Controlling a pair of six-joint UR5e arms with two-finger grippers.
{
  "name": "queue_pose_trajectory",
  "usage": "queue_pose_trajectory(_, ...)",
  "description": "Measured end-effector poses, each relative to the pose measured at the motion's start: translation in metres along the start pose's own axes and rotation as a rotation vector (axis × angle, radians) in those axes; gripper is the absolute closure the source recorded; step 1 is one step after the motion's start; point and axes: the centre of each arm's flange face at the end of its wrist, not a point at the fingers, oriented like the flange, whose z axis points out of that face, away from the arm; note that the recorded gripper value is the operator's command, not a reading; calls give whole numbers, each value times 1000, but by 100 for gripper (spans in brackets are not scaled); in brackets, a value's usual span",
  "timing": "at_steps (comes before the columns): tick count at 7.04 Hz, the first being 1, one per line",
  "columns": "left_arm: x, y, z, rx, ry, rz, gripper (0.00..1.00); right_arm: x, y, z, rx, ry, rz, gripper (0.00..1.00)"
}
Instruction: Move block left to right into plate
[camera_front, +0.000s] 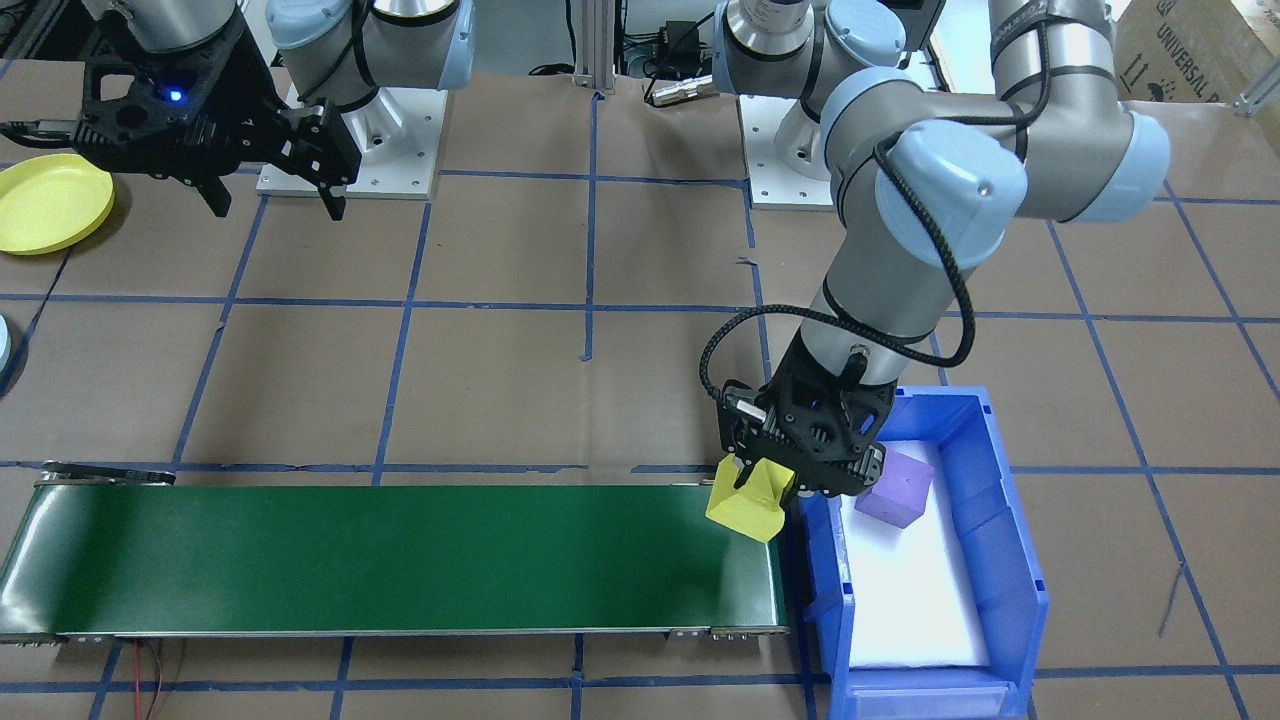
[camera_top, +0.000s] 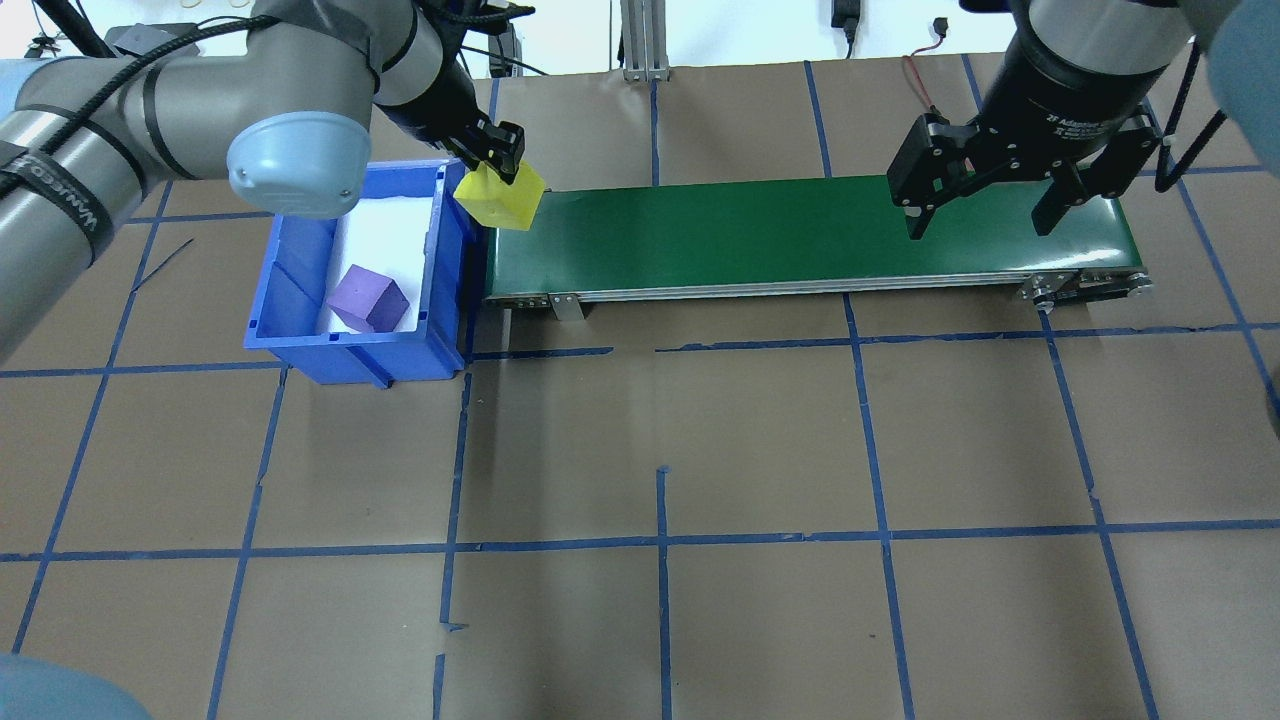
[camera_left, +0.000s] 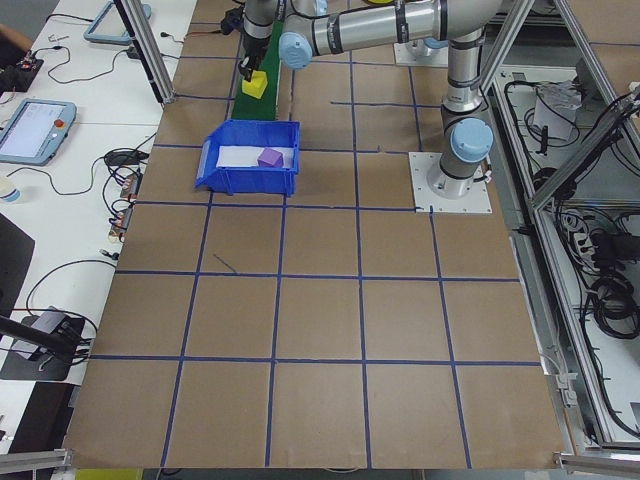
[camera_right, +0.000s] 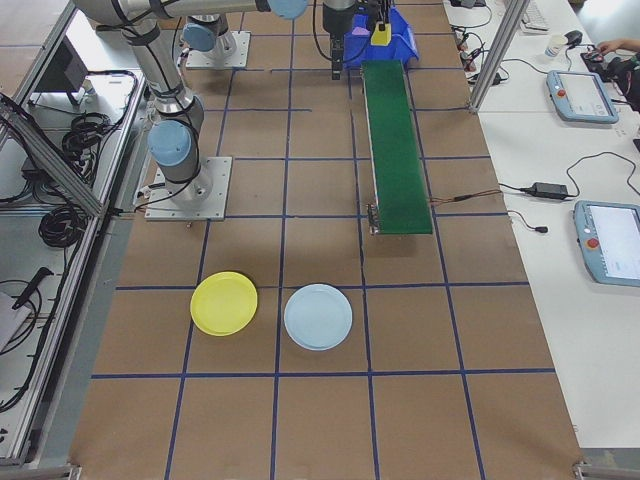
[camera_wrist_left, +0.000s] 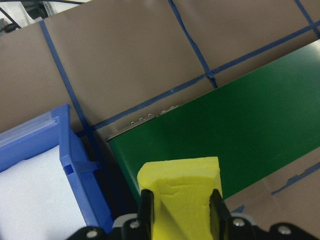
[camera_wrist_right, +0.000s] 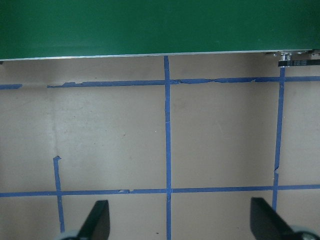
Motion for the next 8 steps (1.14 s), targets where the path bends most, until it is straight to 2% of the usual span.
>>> queue_pose_trajectory(2, -1, -2, 29, -35, -5, -1, 67, 0, 0, 0, 0, 0, 0, 0)
queue_pose_trajectory(4, -5, -6, 48, -38, -10, -1, 65, 0, 0, 0, 0, 0, 0, 0)
queue_pose_trajectory(7, -10, -9, 57, -43, -38, -4, 63, 0, 0, 2, -3, -1, 0, 0)
queue_pose_trajectory(8, -12, -10, 62, -42, -41, -5, 45, 0, 0, 2, -4, -1, 0, 0)
